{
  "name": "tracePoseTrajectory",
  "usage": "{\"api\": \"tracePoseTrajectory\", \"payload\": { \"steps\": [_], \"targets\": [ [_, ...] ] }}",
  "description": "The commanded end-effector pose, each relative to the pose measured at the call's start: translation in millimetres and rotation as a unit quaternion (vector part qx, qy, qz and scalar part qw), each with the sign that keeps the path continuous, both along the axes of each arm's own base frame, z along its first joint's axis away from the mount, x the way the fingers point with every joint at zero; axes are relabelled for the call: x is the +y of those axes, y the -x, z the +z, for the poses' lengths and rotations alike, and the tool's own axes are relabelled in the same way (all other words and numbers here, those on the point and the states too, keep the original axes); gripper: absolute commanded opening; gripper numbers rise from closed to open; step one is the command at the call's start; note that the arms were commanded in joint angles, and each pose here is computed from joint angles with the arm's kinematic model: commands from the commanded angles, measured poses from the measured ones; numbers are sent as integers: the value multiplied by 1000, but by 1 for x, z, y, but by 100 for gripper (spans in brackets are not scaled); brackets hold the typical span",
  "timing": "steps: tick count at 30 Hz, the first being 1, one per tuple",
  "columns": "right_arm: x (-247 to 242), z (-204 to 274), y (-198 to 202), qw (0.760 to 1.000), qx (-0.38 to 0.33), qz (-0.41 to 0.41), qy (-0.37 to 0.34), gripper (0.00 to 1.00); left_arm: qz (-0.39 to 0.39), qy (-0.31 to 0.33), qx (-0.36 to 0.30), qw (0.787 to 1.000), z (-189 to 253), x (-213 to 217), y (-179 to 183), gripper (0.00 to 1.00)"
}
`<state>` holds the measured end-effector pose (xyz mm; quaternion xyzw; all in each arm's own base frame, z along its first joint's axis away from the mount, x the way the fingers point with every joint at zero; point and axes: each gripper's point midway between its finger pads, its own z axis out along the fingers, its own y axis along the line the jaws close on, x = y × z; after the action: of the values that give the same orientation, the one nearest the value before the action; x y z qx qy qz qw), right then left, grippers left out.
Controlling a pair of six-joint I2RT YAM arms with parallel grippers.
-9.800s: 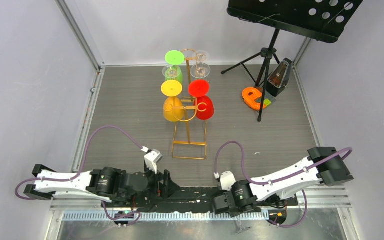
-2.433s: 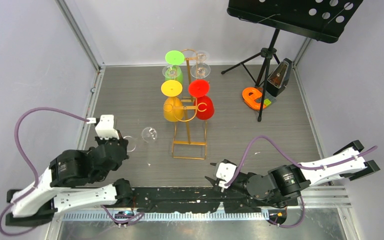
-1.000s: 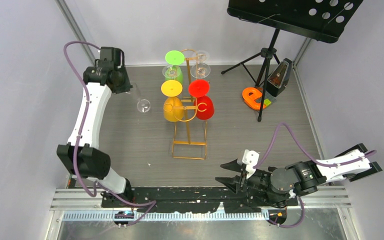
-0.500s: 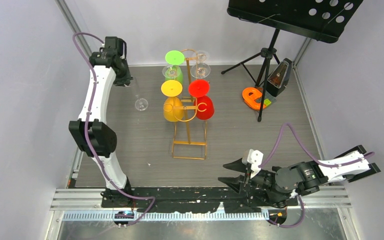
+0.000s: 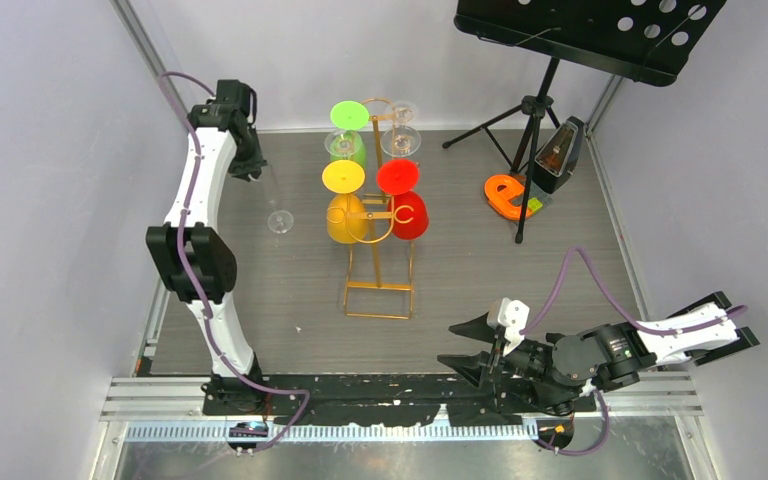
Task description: Take the wine glass off the wine glass rack
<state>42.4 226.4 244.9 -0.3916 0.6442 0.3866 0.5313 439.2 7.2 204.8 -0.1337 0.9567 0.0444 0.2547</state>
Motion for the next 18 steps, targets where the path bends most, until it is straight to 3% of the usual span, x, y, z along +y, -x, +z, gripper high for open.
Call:
{"api": "tracePoseTrajectory", "payload": {
  "steps": [1, 6, 12, 18],
  "targets": [
    [-1, 10, -4, 1000, 11, -15, -25, 62, -2, -4, -23, 1000, 13, 5, -10, 0],
    [-1, 11, -4, 999, 12, -17, -26, 64, -2, -3, -26, 1000, 16, 5, -9, 12],
    [-1, 13, -5, 999, 15, -22, -28, 66, -3, -3, -38, 999, 27, 5, -3, 45],
    [-1, 18, -7, 999, 13, -29, -26, 67, 2, 1, -70, 998, 55, 4, 7, 70]
  ]
}}
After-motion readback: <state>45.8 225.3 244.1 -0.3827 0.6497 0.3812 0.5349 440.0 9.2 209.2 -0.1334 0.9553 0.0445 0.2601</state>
